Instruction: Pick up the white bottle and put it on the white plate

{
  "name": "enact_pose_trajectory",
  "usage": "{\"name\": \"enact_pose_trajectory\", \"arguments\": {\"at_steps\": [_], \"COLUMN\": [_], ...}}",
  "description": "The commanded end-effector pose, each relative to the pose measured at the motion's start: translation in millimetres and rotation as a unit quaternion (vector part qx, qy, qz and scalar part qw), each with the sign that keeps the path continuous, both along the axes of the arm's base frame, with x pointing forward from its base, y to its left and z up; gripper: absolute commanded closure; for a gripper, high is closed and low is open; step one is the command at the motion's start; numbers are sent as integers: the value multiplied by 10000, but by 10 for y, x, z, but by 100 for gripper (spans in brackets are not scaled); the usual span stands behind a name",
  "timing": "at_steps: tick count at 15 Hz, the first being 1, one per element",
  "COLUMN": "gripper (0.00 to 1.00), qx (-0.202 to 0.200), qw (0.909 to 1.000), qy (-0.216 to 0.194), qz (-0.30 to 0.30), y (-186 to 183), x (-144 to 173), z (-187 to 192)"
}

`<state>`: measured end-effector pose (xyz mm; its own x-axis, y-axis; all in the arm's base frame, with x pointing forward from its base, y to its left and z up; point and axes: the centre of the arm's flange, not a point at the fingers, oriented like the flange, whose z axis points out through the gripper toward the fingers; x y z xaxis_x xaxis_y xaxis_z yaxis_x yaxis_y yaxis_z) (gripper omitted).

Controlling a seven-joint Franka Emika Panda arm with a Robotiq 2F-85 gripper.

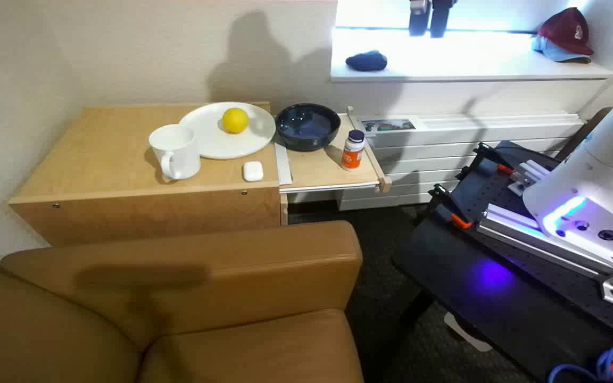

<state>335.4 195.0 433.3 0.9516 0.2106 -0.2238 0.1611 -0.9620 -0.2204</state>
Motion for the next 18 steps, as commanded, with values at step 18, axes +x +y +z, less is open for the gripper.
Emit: {"name": "enact_pose_trajectory", "arguments": {"at_steps": [18], "gripper": [0], "qx": [617], "qw": [9442], "qy": [-405], "qz": [-3209], "y": [-924], "x": [580], "z": [-1611]}}
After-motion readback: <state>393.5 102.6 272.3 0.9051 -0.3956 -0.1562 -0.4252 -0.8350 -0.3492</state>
